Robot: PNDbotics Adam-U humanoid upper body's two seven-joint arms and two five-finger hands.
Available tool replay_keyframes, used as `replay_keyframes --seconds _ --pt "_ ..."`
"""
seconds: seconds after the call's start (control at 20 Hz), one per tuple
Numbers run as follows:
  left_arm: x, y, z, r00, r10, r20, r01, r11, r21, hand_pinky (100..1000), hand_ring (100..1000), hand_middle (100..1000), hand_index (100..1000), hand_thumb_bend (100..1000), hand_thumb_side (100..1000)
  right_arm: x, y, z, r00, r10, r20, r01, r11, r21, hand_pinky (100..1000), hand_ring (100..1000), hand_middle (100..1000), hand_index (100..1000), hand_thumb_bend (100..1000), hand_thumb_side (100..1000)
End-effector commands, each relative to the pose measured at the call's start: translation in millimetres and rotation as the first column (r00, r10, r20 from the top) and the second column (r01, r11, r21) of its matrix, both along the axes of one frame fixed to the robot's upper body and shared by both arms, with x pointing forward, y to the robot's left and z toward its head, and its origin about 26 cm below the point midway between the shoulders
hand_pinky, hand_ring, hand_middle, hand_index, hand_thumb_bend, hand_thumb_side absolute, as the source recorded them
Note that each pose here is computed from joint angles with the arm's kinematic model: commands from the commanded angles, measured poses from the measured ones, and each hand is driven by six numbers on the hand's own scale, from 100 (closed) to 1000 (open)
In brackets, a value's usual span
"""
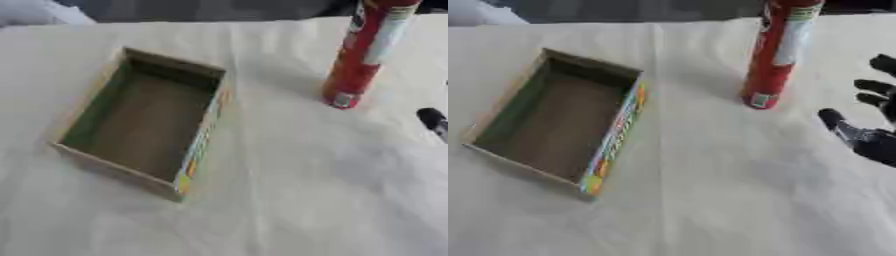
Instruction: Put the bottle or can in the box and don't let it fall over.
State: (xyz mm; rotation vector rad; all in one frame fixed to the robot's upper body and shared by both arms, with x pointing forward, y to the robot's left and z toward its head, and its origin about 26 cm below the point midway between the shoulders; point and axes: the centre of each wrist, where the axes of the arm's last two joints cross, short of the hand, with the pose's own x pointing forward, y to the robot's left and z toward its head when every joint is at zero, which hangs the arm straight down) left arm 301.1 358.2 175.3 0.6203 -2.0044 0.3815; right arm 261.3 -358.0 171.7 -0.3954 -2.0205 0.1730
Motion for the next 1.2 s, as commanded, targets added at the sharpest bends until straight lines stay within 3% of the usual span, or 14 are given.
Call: replay_keyframes --seconds 0.05,0.5,1.2 --pt "-2.3 4 12.9 1.0 0.004 0.027 -0.005 0.999 0.04 1000 763 590 775 148 494 -1.3 -1 14.5 1.0 0.013 0.028 -0.012 0.999 -0.036 838 836 984 871 533 100" --pt "-2.5 4 13.0 1.0 0.001 0.025 -0.002 0.999 0.043 1000 764 588 768 144 497 0.2 1 17.3 1.0 0.024 0.01 -0.024 0.999 -0.04 841 850 997 879 529 100" --pt "-2.0 3 11.7 1.0 -0.011 0.01 0.01 0.999 0.047 1000 764 585 771 132 521 17.6 10 52.4 0.988 0.121 -0.094 -0.123 0.992 -0.019 853 885 1000 901 522 163"
